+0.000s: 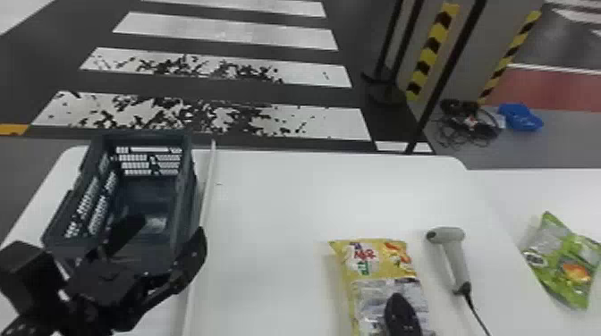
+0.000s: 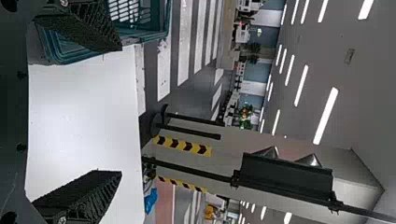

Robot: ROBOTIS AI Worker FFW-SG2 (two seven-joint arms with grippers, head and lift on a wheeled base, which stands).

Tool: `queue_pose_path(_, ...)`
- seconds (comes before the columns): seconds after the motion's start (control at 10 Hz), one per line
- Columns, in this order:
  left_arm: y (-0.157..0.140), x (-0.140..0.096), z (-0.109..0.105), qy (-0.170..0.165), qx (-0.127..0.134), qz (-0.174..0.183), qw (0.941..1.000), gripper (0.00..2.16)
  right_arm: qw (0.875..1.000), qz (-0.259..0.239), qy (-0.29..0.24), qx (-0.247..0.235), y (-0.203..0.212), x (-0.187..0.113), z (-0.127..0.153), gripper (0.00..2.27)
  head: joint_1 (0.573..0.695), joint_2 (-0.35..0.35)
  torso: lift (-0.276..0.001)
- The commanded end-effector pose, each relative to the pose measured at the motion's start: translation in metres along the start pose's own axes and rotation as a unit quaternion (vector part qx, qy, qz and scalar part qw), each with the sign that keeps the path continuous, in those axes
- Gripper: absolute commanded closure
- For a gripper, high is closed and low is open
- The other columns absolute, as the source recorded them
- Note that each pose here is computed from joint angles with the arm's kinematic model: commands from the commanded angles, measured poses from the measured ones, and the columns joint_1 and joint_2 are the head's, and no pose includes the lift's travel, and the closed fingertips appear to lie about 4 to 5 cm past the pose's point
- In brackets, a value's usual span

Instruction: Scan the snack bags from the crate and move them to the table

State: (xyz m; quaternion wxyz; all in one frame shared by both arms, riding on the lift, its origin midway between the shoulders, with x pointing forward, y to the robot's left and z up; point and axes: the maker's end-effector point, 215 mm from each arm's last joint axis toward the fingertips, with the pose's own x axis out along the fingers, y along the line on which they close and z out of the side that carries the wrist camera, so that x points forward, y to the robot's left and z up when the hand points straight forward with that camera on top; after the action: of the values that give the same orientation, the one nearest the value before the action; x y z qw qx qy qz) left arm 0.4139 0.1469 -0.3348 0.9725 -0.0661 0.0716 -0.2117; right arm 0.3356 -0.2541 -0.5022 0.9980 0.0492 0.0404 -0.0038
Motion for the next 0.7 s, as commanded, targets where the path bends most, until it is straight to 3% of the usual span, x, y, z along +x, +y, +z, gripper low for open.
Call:
queue_pose_path(0.0,-0.001,0.0,0.003,-0.003,0.001,-0.001,1.0,0.05,0.999,-0.012,-0.031,0.007,-0.011,0.005,0.036,2.23,0.695,-0.157,-0.095)
queue_pose_path(0.1,-0.001,0.0,0.004,-0.004,0.002,-0.001,1.0,0.05,0.999,-0.014,-0.041,0.007,-0.014,0.008,0.055,2.01,0.695,-0.169,-0.095)
queue_pose_path(0.2,-0.001,0.001,0.007,-0.006,0.002,-0.001,1.0,0.05,0.999,-0.011,-0.041,0.003,-0.014,0.013,0.066,1.41,0.695,-0.182,-0.095)
queue_pose_path(0.3,-0.001,0.002,0.009,-0.008,0.003,-0.002,1.0,0.05,0.999,-0.012,-0.042,-0.007,-0.019,0.017,0.073,0.22,0.695,-0.188,-0.095)
queue_pose_path(0.4,-0.002,0.002,0.008,-0.008,0.003,-0.002,1.0,0.05,1.0,-0.011,-0.011,-0.019,-0.027,0.023,0.064,0.0,0.695,-0.191,-0.095)
queue_pose_path(0.6,-0.002,0.003,0.01,-0.01,0.003,-0.003,0.9999,0.05,0.996,-0.017,0.072,-0.044,-0.061,0.032,0.04,0.0,0.695,-0.206,-0.095)
